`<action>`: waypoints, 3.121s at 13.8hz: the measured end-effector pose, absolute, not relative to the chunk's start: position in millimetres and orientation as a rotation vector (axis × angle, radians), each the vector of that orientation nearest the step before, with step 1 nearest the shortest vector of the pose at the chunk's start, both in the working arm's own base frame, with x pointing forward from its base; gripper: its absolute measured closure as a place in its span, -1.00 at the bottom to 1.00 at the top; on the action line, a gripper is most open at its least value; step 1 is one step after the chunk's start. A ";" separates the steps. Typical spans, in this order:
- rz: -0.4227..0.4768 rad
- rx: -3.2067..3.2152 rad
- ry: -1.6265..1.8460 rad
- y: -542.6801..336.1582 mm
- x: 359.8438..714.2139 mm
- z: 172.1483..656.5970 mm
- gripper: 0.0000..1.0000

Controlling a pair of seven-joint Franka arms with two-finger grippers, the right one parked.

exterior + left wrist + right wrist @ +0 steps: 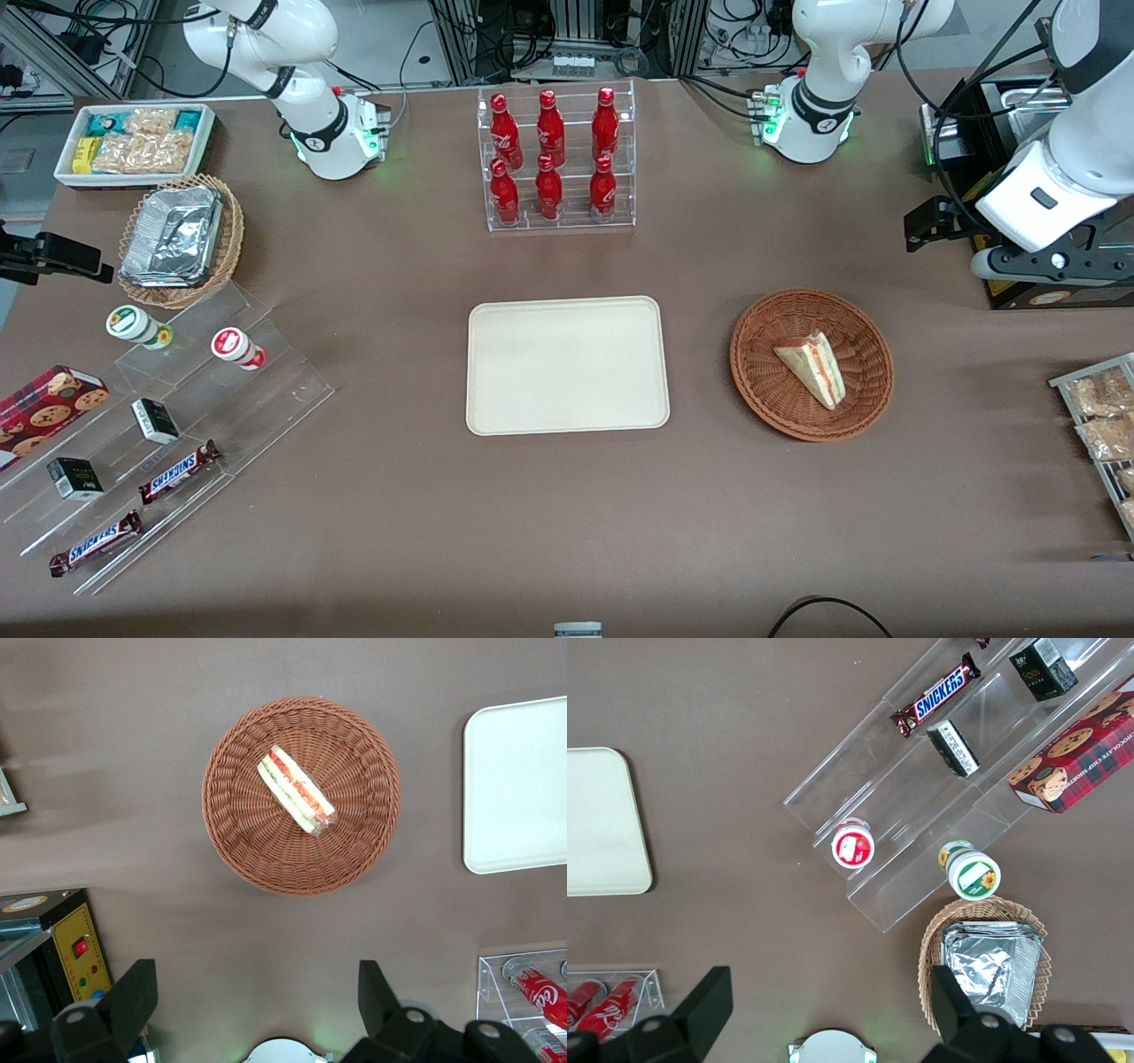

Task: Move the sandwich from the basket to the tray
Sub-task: 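Move the left gripper down over the wrapped sandwich in the wicker basket, then close the left gripper on the sandwich and lift it from the basket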

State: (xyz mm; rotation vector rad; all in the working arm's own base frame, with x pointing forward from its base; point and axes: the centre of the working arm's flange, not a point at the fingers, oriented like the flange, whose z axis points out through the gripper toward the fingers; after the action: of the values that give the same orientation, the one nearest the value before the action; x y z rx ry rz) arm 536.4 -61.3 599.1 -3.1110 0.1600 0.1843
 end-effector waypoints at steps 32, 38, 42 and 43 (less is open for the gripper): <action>-0.047 -2.982 -1.092 -103.3 536.6 308.3 -1.00; 0.018 -2.957 -1.121 -103.9 536.7 269.2 -1.00; 0.053 -2.947 -1.124 -102.3 535.8 247.7 -0.87; 0.055 -2.945 -1.125 -101.5 535.9 247.2 -0.62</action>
State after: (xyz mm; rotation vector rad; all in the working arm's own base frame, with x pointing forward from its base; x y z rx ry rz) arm 535.9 -101.5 247.2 -2.9452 -1.1248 0.0548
